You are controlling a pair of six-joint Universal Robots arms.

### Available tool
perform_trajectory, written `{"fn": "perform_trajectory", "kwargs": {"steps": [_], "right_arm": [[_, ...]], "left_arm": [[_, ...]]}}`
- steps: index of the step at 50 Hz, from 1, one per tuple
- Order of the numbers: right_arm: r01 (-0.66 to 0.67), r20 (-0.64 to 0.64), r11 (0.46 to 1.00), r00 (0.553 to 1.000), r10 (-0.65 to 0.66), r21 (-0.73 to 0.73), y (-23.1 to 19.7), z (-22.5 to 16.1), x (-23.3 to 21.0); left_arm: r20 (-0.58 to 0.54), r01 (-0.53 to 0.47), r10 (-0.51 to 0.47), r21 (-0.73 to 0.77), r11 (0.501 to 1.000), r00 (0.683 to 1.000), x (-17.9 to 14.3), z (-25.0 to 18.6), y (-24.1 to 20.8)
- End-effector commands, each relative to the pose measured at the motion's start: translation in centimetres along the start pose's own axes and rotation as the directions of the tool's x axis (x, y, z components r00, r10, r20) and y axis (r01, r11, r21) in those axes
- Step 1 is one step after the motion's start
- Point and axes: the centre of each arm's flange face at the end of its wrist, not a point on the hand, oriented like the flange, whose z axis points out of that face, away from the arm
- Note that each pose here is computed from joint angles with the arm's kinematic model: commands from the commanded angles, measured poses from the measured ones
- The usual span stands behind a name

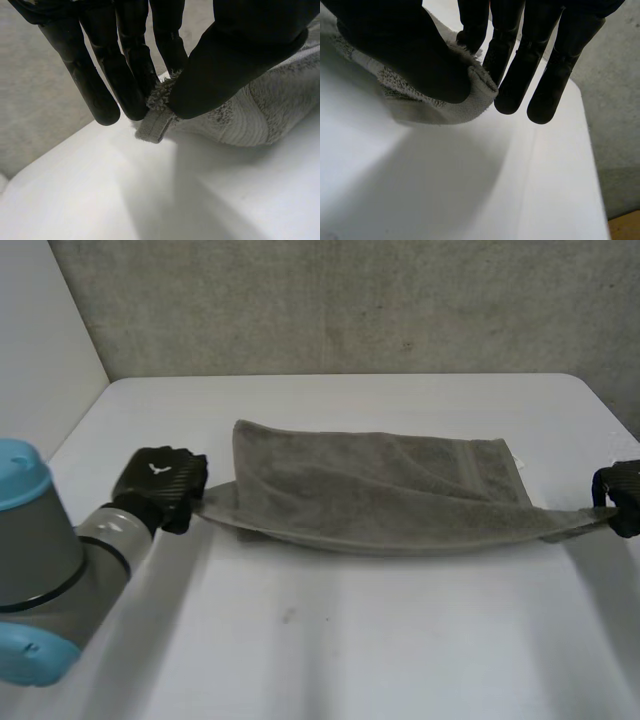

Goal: Fold the towel.

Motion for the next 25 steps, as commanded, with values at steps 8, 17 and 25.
{"fn": "perform_trajectory", "kwargs": {"steps": [8, 17, 25], "right_arm": [[0.169, -0.095, 0.979, 0.983, -0.159, 0.11, -7.4, -8.5, 1.3], [0.228, -0.182, 0.95, 0.965, -0.191, 0.214, -10.8, -12.1, 1.8], [0.232, -0.163, 0.948, 0.966, -0.199, 0.219, -11.5, -11.9, 1.6]], "left_arm": [[0.075, -0.065, 0.069, -0.057, 0.996, 0.995, -2.8, -8.3, -3.9], [0.107, -0.084, 0.08, 0.038, 0.996, 0.991, -3.4, -10.2, -7.1], [0.096, -0.112, 0.111, 0.004, 0.994, 0.989, -3.5, -8.8, -6.5]]}}
